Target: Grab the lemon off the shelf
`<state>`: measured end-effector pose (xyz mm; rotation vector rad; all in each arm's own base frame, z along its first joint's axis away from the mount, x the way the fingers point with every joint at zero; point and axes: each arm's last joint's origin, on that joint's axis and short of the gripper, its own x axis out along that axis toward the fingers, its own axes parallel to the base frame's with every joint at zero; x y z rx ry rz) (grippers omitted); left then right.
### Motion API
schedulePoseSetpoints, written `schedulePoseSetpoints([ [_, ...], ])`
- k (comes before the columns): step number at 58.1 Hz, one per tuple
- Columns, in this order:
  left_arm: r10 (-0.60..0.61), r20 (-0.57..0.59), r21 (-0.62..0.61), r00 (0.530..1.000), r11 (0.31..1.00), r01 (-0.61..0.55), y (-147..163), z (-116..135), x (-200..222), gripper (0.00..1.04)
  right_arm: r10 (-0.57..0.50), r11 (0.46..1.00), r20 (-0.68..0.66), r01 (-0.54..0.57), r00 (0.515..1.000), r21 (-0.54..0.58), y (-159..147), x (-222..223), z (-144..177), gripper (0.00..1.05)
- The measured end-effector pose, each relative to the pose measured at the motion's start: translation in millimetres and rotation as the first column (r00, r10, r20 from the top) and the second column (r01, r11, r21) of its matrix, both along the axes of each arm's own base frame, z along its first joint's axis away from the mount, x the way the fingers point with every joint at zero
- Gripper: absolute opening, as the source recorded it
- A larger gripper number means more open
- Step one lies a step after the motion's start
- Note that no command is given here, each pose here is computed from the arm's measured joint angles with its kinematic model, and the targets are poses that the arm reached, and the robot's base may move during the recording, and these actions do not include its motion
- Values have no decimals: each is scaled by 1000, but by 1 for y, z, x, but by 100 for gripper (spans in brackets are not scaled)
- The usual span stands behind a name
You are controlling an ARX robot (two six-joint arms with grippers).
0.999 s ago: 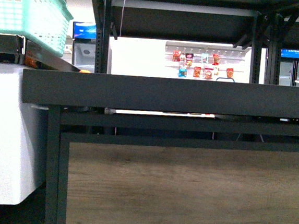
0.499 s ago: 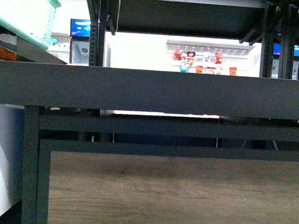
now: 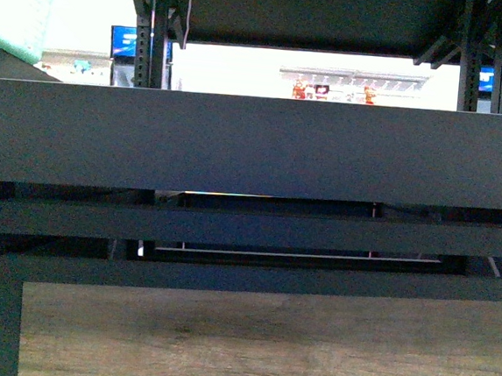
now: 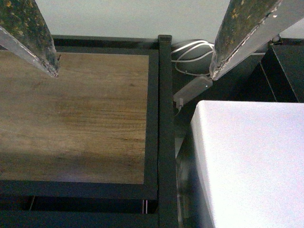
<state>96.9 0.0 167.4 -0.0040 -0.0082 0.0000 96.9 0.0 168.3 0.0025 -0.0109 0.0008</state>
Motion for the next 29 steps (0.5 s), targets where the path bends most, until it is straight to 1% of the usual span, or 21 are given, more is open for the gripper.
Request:
schedulePoseSetpoints([
  [29, 0, 0, 0, 1000, 1000, 0, 0, 0, 0, 97, 0, 1000, 0, 0, 1000, 0, 0, 0, 0, 97],
])
